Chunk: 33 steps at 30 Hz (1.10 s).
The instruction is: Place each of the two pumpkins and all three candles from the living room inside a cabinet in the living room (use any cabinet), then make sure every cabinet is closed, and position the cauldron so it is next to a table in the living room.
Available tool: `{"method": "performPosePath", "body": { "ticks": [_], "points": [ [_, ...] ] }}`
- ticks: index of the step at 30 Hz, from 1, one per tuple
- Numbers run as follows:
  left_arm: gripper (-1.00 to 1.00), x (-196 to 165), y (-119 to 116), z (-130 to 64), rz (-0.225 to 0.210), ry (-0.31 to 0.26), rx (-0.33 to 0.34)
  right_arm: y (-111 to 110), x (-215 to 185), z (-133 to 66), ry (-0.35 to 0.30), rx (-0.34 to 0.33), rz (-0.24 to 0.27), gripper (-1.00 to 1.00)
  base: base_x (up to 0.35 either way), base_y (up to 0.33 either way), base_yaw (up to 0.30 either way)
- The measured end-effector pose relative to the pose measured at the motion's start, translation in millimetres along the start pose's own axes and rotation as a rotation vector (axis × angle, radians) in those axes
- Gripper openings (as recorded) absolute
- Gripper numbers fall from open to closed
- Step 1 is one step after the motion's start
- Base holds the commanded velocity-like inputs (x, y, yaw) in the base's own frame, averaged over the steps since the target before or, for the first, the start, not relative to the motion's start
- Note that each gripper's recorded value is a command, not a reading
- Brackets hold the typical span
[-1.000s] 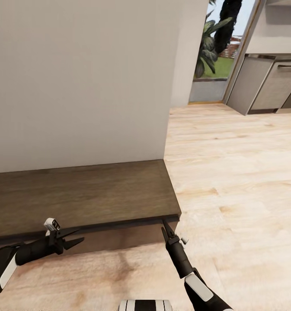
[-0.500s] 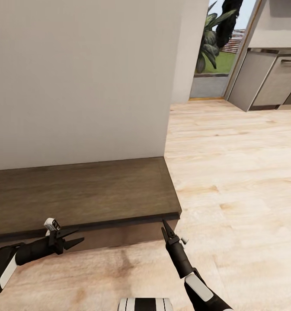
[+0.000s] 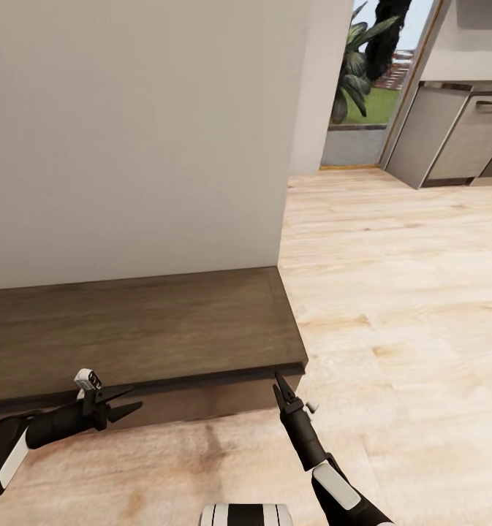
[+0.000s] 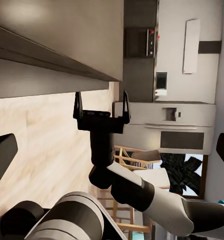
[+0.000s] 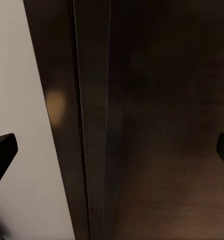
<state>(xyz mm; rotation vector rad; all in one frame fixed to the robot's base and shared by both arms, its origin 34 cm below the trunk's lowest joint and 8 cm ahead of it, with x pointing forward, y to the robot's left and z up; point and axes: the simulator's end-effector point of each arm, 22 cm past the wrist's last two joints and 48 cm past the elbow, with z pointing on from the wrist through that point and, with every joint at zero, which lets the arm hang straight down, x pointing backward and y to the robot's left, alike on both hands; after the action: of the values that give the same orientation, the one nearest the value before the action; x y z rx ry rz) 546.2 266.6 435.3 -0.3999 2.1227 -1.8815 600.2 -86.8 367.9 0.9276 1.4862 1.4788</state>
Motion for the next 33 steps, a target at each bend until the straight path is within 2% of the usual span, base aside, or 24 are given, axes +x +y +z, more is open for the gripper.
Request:
{"method": "performPosePath", "body": {
  "ticks": [25,26,33],
  "points": [
    [1.0,-0.2,-0.2,0.0,0.0,-0.001,0.001,-0.4,-0.3,0.0,-0.001,0.002,0.001,1.0,0.028,0.0,0.0],
    [1.0,-0.2,-0.2,0.0,0.0,-0.001,0.001,-0.4,-0.2,0.0,-0.001,0.002,0.0,-1.0,0.0,0.0,0.0],
    [1.0,-0.1,-0.1,0.0,0.0,-0.001,0.001,-1.7,-0.3,-0.3,-0.001,0.006,-0.004,-1.0,-0.013,0.0,0.0]
  ]
}}
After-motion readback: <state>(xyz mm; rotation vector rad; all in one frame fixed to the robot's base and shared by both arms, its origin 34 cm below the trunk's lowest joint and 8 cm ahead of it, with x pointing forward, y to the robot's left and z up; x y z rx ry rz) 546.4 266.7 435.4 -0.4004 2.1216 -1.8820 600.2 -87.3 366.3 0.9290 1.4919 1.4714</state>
